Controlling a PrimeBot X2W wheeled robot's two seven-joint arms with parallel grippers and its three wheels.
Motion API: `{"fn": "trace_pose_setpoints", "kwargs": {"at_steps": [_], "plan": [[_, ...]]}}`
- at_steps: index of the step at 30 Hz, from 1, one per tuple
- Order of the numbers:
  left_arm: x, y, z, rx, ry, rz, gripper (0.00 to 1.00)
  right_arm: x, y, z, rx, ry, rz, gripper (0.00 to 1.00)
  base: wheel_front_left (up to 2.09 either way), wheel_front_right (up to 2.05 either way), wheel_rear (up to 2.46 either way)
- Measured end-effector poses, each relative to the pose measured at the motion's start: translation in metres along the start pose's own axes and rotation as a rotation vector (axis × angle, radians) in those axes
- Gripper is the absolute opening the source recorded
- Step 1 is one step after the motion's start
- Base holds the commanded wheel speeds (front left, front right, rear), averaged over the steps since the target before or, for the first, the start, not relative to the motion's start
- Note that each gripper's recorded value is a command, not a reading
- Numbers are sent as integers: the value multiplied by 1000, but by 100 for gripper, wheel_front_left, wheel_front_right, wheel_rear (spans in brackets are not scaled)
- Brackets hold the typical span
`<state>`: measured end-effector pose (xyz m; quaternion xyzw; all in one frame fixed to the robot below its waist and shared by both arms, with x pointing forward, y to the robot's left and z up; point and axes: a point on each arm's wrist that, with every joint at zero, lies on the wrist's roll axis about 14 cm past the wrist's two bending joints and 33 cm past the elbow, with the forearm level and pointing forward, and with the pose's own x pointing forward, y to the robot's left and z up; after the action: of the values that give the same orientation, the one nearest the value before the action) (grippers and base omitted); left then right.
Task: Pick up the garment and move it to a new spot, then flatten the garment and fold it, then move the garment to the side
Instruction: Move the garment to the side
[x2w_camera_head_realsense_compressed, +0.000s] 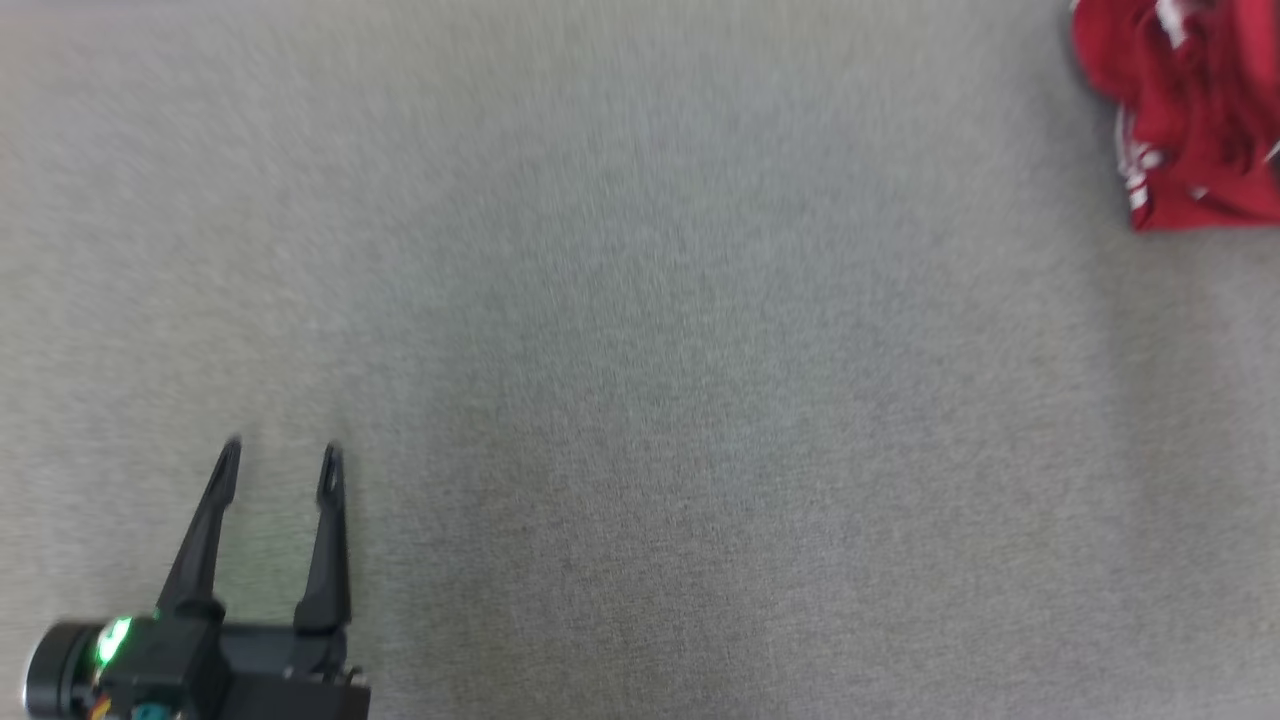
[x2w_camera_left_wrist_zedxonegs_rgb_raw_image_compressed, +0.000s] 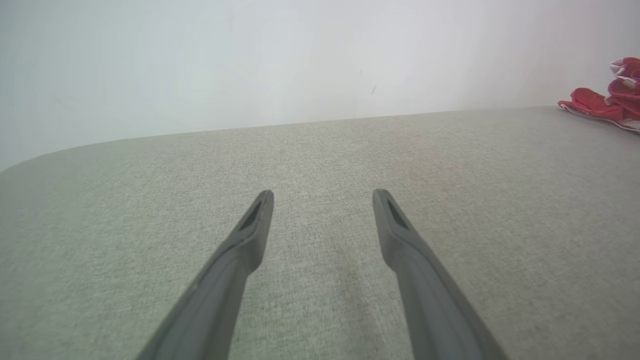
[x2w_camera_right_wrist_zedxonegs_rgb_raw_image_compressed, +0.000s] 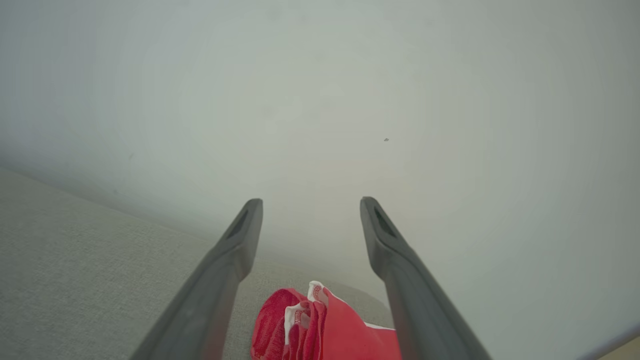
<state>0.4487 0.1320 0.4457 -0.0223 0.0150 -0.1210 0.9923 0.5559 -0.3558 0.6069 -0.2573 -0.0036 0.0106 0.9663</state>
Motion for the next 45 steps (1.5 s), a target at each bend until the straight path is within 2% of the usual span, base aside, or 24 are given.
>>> {"fn": "trace_pose_setpoints", "kwargs": {"at_steps": [7, 15, 21, 34, 45], "plan": [[-34, 11, 29, 18, -46, 56, 100, -33, 37, 38, 115, -100, 67, 100, 0, 0, 0], [-61, 6, 60, 14, -121, 81, 100, -80, 62, 50, 260, -154, 73, 100, 0, 0, 0], [-72, 6, 73, 13, -157, 91, 100, -106, 71, 46, 360, -193, 34, 100, 0, 0, 0], [-95, 18, 78, 0, -172, 147, 100, -166, 117, 27, 511, -193, -7, 100, 0, 0, 0], [-110, 33, 76, 13, -166, 200, 100, -199, 158, 18, 564, -147, 14, 100, 0, 0, 0]]}}
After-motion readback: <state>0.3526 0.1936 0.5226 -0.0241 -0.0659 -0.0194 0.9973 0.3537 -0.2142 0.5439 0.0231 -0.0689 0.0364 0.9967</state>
